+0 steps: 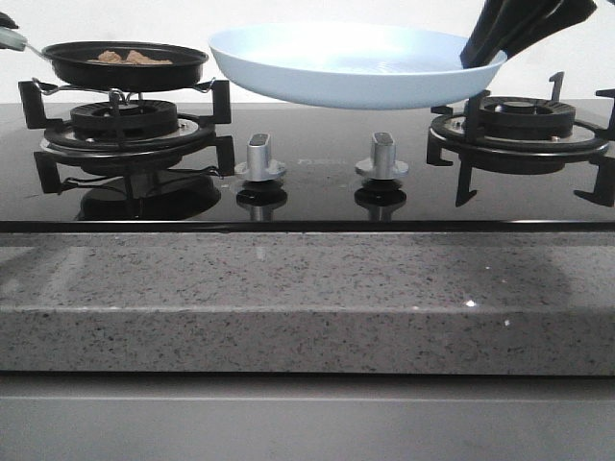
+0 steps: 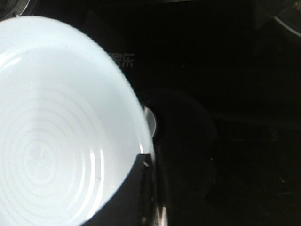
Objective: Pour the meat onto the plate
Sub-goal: 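Lift the frying pan with the left gripper toward the held plate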
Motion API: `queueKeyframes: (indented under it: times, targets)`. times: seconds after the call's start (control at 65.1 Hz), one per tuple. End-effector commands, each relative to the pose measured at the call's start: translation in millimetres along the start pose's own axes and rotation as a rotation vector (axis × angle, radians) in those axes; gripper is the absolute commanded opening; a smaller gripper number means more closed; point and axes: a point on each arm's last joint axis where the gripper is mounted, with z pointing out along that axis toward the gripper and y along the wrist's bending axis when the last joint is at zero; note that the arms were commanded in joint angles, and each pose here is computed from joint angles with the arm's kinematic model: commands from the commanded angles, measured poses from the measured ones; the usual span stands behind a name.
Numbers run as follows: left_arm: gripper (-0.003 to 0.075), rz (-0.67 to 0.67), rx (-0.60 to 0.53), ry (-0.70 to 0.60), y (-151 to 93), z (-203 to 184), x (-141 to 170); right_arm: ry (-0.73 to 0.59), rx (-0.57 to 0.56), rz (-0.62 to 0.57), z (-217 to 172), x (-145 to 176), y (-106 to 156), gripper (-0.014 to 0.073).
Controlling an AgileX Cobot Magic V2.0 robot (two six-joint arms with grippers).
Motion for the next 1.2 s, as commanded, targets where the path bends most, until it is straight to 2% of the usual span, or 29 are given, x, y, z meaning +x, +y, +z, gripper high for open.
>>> queueKeyframes:
  times: [0.0,0.215,0.369,0.815,1.091,1.183]
  targets:
    - [-0.0020,0.035,0.099,-0.024,-30.5,-10.7,-4.3,-0.102,-0.049,0.004,-19.4,-8.5,9.3,-0.0069]
    - [-0.0020,-0.031,0.227,-0.039,-43.2,-14.1,-6.2,-0.102,-0.049,0.004,-19.4,-8.5,9.3,-0.0069]
    - [-0.0020,-0.017,0.249,-0.045,-52.3,-19.0,-5.4,-0.102,-0.049,0.004,-19.4,-8.5,9.3,-0.0069]
    - [-0.0020,0.201,0.341,-0.119,-126.6,-65.5,11.9,-0.102,-0.049,0.004,-19.4,-8.5,9.3,-0.0069]
    - [-0.0020,0.346,0.373,-0.150,-170.8,-77.3,40.3,-0.102,-0.049,0.004,-19.4,-8.5,9.3,-0.0069]
    - [-0.0020,0.384,0.376,-0.120,-181.3,-74.1,54.3,-0.102,-0.049,0.004,-19.4,-8.5,9.3,-0.0069]
